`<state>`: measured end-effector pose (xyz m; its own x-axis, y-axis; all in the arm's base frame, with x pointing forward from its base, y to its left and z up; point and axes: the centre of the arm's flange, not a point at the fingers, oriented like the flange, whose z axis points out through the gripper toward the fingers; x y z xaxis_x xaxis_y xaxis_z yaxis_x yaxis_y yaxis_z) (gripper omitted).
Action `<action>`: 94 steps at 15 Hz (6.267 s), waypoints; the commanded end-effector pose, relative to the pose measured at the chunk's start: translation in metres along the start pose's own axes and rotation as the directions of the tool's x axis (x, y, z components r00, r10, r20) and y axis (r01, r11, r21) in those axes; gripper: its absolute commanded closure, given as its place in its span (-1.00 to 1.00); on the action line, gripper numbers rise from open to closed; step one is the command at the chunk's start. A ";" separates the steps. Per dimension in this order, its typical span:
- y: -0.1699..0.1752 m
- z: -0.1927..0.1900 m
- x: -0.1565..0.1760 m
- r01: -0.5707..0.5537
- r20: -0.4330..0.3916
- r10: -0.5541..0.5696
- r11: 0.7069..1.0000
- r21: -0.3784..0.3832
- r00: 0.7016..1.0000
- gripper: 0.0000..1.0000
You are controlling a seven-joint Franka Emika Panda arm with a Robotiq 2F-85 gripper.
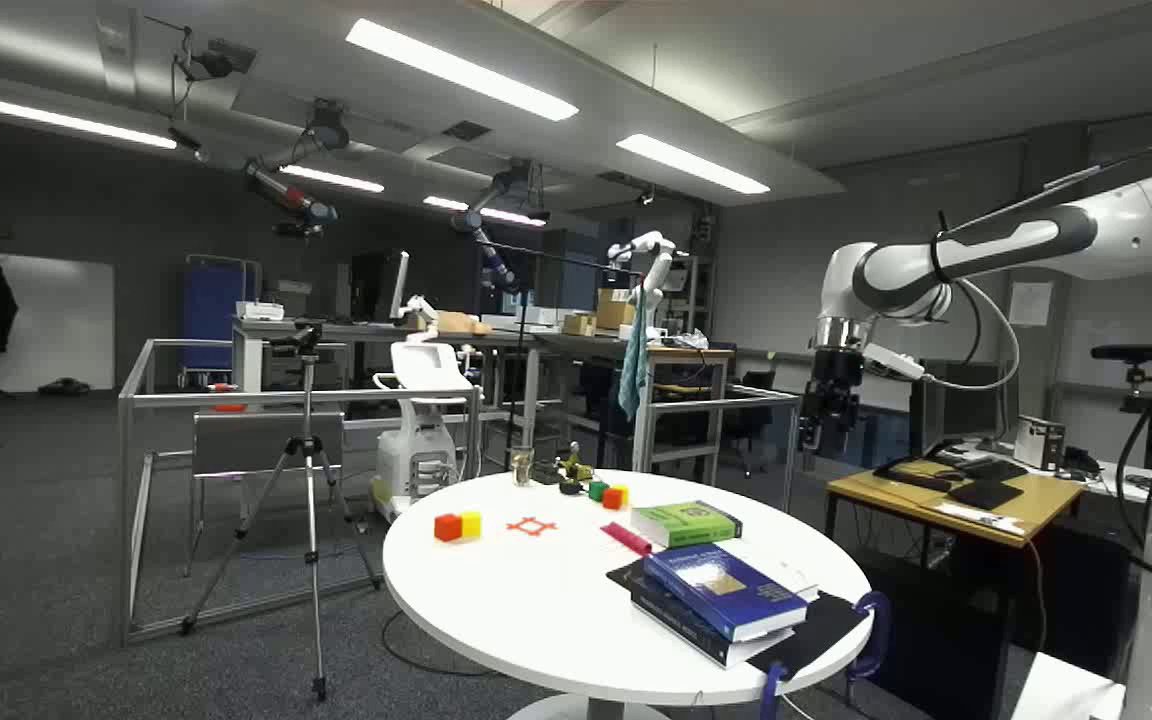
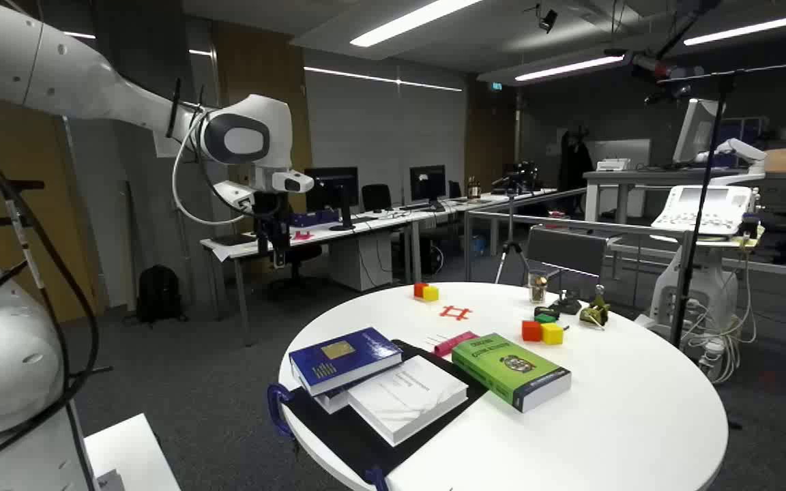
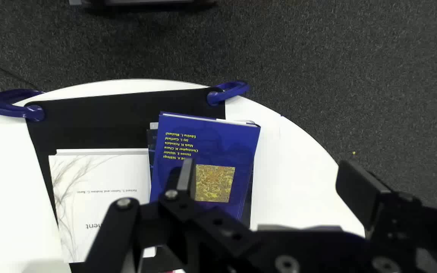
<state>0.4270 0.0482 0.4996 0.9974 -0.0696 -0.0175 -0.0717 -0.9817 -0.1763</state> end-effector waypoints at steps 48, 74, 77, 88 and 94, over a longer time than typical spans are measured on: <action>0.174 0.025 0.151 0.626 0.431 -0.659 0.742 0.241 0.616 -1.00; 0.168 0.035 0.179 0.797 0.220 -0.793 0.597 0.092 0.568 -1.00; 0.173 0.033 0.189 0.820 0.143 -0.820 0.567 0.070 0.555 -1.00; 0.225 0.084 0.230 0.900 -0.207 -0.878 0.433 0.039 0.432 -1.00; 0.226 0.117 0.244 0.933 -0.415 -0.861 0.354 -0.070 0.295 -1.00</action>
<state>0.6489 -0.1667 0.3477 0.4282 0.7747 0.4652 0.8887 -0.4544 -0.0614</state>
